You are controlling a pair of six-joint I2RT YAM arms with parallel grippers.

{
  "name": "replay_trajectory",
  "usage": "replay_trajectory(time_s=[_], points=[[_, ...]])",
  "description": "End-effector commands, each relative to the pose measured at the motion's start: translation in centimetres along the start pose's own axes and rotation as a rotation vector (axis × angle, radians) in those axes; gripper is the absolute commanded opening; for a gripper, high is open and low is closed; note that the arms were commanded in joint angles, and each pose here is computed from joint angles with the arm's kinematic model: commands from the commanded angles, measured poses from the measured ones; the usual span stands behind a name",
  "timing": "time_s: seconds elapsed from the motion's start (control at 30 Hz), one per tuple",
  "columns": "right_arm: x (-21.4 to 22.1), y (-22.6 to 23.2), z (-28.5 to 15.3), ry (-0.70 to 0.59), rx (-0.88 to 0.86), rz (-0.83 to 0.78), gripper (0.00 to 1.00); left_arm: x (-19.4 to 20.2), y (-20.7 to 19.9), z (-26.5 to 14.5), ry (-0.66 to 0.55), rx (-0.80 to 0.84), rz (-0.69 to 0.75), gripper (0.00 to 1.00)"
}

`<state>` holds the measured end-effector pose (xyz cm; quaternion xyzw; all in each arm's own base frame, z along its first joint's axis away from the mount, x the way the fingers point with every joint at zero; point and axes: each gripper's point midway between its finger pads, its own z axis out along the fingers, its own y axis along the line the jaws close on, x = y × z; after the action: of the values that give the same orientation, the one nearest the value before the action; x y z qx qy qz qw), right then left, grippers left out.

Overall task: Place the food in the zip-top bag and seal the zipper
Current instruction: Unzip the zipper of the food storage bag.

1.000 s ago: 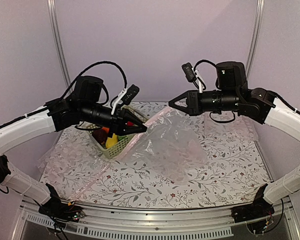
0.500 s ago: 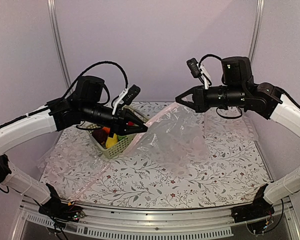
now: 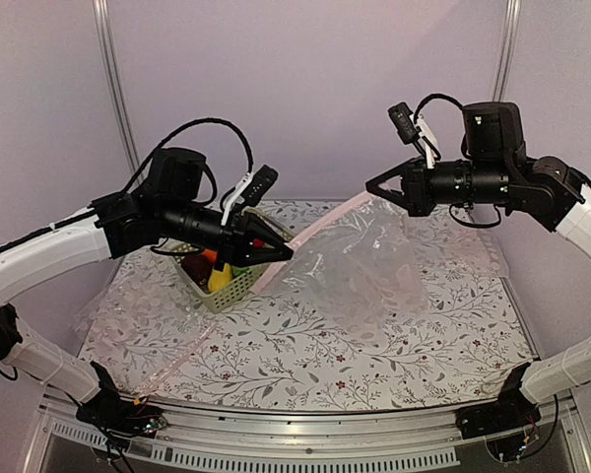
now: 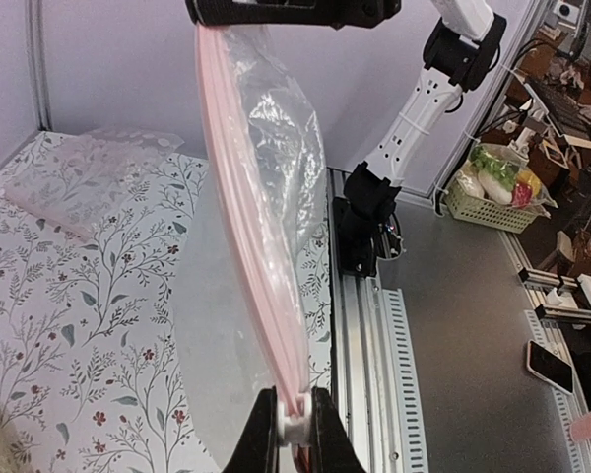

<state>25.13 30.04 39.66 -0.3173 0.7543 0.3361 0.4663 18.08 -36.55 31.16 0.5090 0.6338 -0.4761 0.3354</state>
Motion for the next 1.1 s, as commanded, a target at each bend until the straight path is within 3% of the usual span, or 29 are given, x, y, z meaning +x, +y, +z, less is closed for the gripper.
replay_trajectory(time_s=[0.0, 0.17, 0.4, 0.67, 1.07], points=[[-5.5, -4.9, -6.2, -0.208, 0.286, -0.042, 0.0, 4.6, -1.9, 0.0, 0.156, 0.084, -0.134, 0.0], [-5.6, -4.4, -7.3, -0.22, 0.28, -0.059, 0.0, 4.9, -1.7, -0.2, 0.175, 0.06, -0.125, 0.0], [-5.0, -0.3, -6.2, -0.193, 0.037, -0.106, 0.0, 5.4, -1.7, -0.1, 0.207, 0.059, -0.126, 0.0], [-5.7, -1.9, -6.8, -0.223, 0.138, -0.101, 0.0, 7.0, -1.5, 0.5, 0.297, 0.045, -0.135, 0.0], [-5.2, -1.3, -6.7, -0.209, 0.098, -0.1, 0.0, 7.4, -1.0, 0.1, 0.319, 0.006, -0.113, 0.01]])
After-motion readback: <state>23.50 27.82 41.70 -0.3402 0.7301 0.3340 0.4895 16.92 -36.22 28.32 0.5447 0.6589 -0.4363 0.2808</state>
